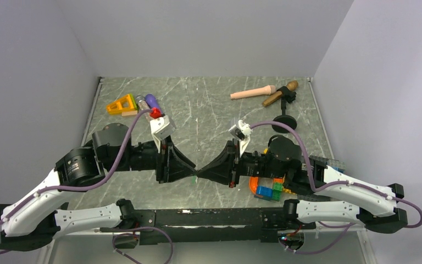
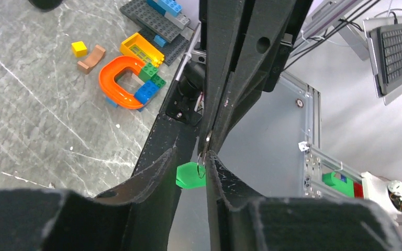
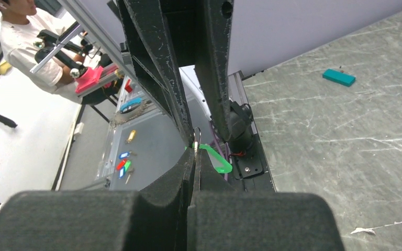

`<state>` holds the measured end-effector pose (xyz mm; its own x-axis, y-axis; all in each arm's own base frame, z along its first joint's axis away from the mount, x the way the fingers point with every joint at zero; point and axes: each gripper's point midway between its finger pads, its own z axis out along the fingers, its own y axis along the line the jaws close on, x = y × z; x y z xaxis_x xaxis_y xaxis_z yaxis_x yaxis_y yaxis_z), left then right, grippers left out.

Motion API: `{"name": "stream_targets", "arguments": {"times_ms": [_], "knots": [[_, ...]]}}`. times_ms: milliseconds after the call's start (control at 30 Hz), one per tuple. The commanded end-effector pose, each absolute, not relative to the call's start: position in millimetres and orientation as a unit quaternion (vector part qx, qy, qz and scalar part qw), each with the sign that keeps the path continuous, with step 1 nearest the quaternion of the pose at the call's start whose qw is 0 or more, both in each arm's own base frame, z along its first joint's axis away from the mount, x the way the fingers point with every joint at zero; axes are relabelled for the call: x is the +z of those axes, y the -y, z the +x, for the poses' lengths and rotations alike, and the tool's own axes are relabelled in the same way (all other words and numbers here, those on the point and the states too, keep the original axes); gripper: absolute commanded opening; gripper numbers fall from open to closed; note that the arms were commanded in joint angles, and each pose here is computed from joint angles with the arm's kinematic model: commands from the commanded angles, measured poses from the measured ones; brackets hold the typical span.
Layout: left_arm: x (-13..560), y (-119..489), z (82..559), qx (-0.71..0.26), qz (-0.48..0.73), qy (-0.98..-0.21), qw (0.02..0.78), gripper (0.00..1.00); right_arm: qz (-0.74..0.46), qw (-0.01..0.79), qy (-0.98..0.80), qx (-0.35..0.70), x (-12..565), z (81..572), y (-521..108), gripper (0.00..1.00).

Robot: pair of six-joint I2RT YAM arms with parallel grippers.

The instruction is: Remove the keys from the keyring

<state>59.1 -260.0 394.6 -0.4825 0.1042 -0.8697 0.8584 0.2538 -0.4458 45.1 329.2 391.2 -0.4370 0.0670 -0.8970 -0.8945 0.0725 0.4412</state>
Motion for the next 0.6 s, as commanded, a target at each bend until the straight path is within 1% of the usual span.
{"name": "stream_targets", "arguments": {"times_ms": [0, 200, 367, 567], "knots": [[416.6, 262.6, 51.2, -0.531, 0.359, -0.665, 0.384, 0.28, -0.339, 0.432, -0.568, 0.613, 424.8, 39.9, -321.4, 0.00], [417.3, 263.7, 52.0, -0.533, 0.354, -0.665, 0.384, 0.00, -0.335, 0.436, -0.567, 0.614, 425.5, 40.5, -319.7, 0.00], [422.4, 262.4, 54.3, -0.545, 0.331, -0.662, 0.394, 0.00, -0.326, 0.443, -0.567, 0.613, 426.6, 44.1, -319.9, 0.00], [435.7, 263.7, 58.1, -0.589, 0.278, -0.635, 0.416, 0.00, -0.305, 0.455, -0.553, 0.627, 433.1, 48.4, -324.2, 0.00]]}}
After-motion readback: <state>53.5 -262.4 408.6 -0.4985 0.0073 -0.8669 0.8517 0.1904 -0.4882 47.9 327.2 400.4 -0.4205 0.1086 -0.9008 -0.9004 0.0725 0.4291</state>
